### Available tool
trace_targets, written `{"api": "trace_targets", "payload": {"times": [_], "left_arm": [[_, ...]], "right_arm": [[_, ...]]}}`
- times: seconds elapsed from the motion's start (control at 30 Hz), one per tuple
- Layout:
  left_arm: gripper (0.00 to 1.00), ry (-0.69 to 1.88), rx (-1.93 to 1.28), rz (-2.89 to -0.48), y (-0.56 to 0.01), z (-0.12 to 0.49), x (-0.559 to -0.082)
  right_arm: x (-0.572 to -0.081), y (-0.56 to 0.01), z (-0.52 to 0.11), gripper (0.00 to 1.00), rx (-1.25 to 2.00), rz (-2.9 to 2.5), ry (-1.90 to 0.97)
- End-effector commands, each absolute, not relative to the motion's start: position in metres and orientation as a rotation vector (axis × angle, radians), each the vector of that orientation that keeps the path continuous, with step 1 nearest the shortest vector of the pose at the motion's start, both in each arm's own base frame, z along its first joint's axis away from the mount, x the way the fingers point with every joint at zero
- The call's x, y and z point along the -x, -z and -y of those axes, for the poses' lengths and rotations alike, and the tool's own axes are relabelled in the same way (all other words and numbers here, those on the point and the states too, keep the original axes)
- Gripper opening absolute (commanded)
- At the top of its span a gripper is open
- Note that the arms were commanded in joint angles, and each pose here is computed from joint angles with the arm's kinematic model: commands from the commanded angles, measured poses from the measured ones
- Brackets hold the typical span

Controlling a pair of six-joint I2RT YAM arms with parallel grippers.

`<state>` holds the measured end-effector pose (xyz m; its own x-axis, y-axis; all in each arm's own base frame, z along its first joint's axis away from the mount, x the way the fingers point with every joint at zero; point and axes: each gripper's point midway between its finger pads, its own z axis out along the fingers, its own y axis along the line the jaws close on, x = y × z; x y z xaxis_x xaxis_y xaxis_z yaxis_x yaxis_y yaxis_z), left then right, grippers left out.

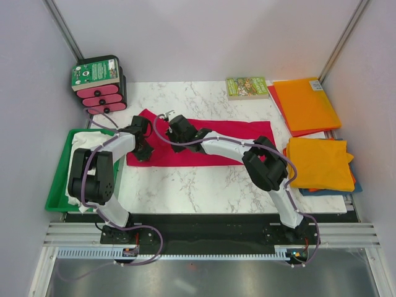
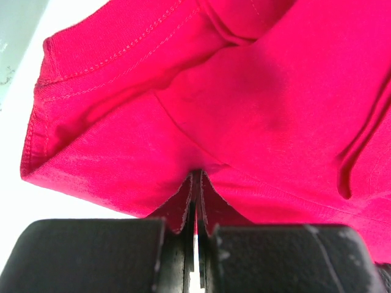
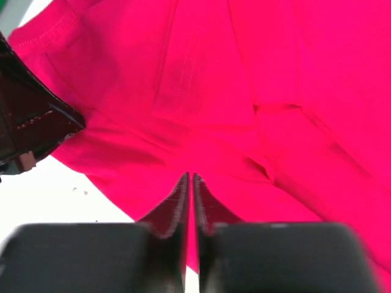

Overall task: Fold and stack the t-shirts
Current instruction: Rotate the tshirt 90 degrees

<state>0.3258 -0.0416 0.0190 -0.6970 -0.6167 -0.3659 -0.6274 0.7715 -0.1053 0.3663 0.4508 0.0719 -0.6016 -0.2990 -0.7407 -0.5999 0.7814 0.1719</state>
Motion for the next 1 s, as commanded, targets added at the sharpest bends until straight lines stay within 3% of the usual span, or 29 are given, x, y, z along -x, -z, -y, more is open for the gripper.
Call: {"api": "trace_targets", "payload": {"times": [0.0,0.4,0.73,0.97], "left_arm": [[0.02,-0.011,0.977,-2.567,-0.024,0.045,-0.326],[0.02,-0.020,0.977,-2.571,-0.022,0.043,-0.324],[0.02,-0.018,0.972,-2.587,-0.020,0.044,-0.317],[0.02,-0.032,0.968,-2.594,-0.018,0.042,-0.314]], "right_arm": [[-0.372,-0.085,-0.474,0.01,0.653,-2.193,-0.637],[-0.371,-0.068,-0.504,0.00,0.654,-2.229,-0.753],[-0.410,-0.065,-0.507,0.00,0.518,-2.218,-0.650],[-0.456,-0.063,-0.473,0.00,0.352,-2.216,-0.490]]}}
